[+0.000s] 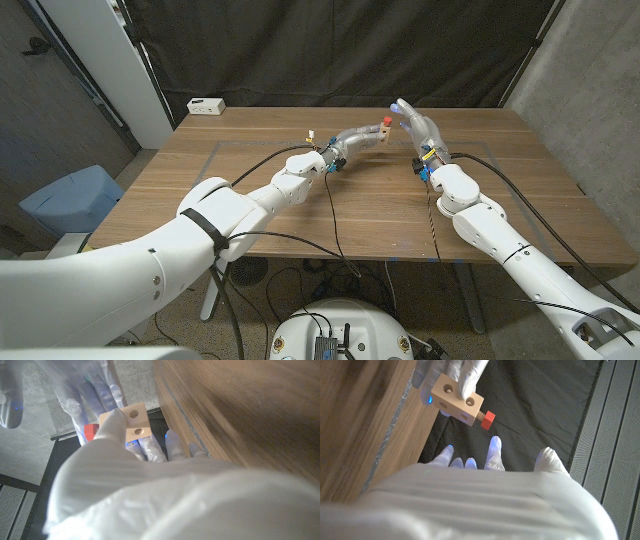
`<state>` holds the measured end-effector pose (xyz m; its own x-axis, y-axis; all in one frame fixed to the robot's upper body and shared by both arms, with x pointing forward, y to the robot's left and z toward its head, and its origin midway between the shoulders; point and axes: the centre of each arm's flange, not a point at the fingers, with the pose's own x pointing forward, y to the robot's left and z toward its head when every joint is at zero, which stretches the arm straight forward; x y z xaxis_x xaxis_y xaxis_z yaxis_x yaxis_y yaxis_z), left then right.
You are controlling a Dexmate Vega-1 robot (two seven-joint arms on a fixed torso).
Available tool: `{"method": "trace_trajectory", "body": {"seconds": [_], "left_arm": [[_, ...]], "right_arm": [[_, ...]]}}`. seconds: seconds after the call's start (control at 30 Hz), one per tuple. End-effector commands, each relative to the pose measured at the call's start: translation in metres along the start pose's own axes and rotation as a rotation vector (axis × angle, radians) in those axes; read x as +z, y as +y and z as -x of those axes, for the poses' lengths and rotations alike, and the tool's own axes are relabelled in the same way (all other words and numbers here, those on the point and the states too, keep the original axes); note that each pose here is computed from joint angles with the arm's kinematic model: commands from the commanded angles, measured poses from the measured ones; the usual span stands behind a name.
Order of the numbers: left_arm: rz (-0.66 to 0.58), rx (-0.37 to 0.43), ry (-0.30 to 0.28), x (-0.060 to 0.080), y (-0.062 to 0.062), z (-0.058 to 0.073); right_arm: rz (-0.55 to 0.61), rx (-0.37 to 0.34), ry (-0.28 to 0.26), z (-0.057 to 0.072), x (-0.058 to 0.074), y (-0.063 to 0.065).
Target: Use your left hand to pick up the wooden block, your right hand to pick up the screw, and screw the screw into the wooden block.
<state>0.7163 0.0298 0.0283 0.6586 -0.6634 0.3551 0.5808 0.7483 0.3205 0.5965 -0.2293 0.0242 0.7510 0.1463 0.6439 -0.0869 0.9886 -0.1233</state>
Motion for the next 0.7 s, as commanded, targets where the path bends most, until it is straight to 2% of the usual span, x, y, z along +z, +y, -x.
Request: {"method": "trace_trajectory", "body": {"seconds": [0.03, 0.7], "left_arm": [[0.001, 0.005, 0.012, -0.0011, 0.0028, 0.0005], [0.005, 0.015, 0.024, -0.0023, 0.0053, 0.0005]], "right_arm": [[-0.019, 0.007, 0.019, -0.0006, -0.0121, 0.0077], [-0.038, 0.002, 0.033, -0.0004, -0.0221, 0.0103]]}}
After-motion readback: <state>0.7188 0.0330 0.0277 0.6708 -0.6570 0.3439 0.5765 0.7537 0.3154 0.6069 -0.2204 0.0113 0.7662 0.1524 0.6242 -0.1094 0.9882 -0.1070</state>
